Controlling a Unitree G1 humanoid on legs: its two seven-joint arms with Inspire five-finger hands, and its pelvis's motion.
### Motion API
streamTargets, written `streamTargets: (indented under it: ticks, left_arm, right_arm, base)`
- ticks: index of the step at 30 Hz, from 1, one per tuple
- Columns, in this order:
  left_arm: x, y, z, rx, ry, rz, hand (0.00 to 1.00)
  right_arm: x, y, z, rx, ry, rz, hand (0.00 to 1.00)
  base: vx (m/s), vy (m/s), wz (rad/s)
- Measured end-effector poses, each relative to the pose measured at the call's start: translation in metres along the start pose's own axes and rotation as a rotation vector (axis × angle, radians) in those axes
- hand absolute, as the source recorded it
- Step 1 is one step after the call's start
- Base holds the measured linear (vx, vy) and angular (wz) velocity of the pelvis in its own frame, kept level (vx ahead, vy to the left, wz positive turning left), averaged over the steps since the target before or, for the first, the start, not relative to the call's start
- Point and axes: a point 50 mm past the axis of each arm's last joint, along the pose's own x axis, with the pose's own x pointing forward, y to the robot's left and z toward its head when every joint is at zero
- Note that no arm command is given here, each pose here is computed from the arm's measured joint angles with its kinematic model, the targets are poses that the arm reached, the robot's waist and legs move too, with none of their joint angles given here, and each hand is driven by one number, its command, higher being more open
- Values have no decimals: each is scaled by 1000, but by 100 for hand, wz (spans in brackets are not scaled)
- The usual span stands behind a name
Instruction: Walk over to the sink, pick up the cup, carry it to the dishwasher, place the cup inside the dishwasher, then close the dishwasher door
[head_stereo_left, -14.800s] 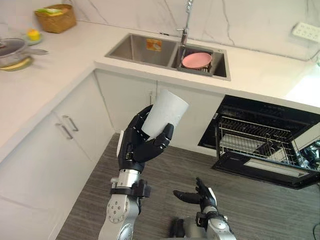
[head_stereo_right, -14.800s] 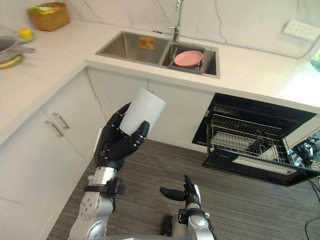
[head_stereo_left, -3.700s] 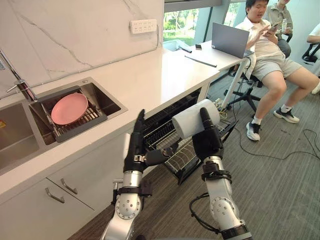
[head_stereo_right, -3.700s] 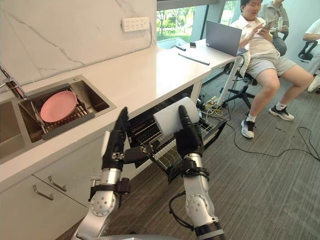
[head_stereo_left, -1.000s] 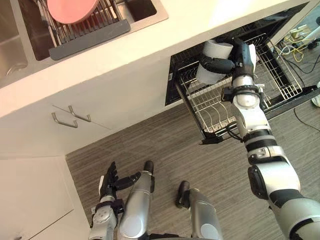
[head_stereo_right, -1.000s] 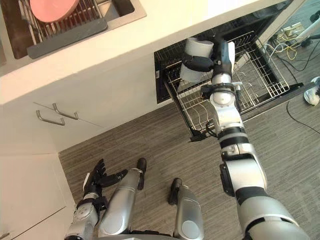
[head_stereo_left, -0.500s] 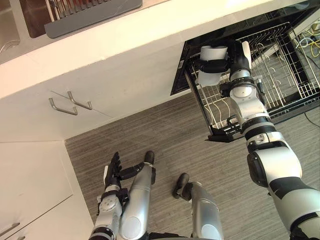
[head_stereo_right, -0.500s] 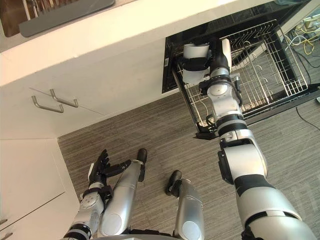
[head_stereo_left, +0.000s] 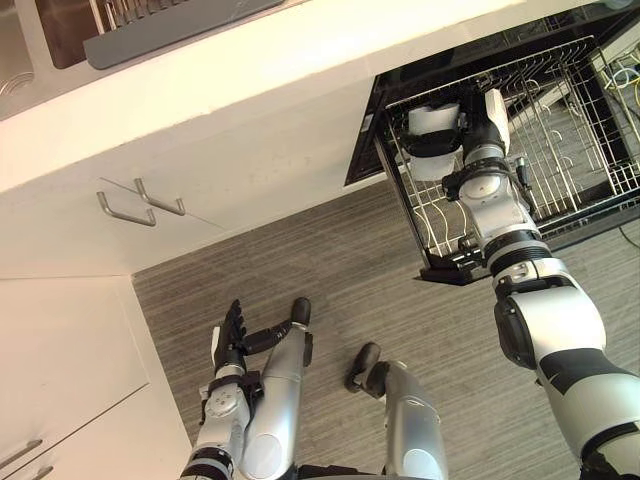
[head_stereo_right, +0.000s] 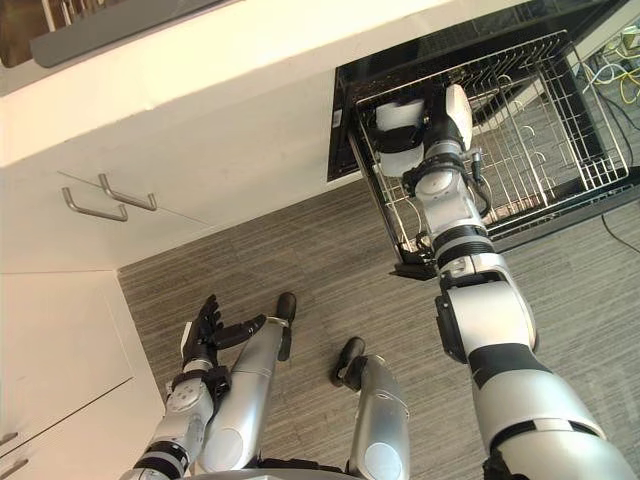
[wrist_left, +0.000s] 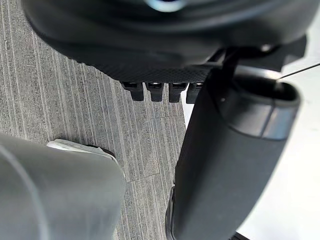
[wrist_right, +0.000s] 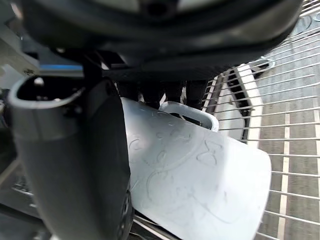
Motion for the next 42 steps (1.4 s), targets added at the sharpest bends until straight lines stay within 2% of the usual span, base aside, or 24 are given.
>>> streamTargets:
  ticks: [11, 12, 19, 31, 37, 42]
  left_arm:
    - [6, -9, 7, -11, -14, -6, 100]
    - [6, -11, 8, -14, -17, -10, 100]
    - [6, -28, 9, -35, -16, -44, 100]
    - [6, -32, 9, -39, -14, -42, 100]
    - [5, -31, 3, -28, 15, -37, 100]
    - [3, -29, -8, 33, 61, -53, 100]
  right_arm:
    - [-4, 9, -11, -48, 20, 32, 0]
    - [-5, 10, -13, -45, 26, 30, 100]
    - [-9, 18, -18, -27, 47, 39, 100]
    - [-18, 33, -40, 2, 146, 53, 100]
    - [-25, 35, -16, 70, 6, 9, 100]
    - [-51, 36, -8, 134, -126, -27, 100]
  base:
    - [-28, -13, 0]
    - [-39, -24, 1]
    - [-40, -24, 2]
    - [-47, -14, -2]
    - [-43, -17, -14]
    - [-17, -42, -8]
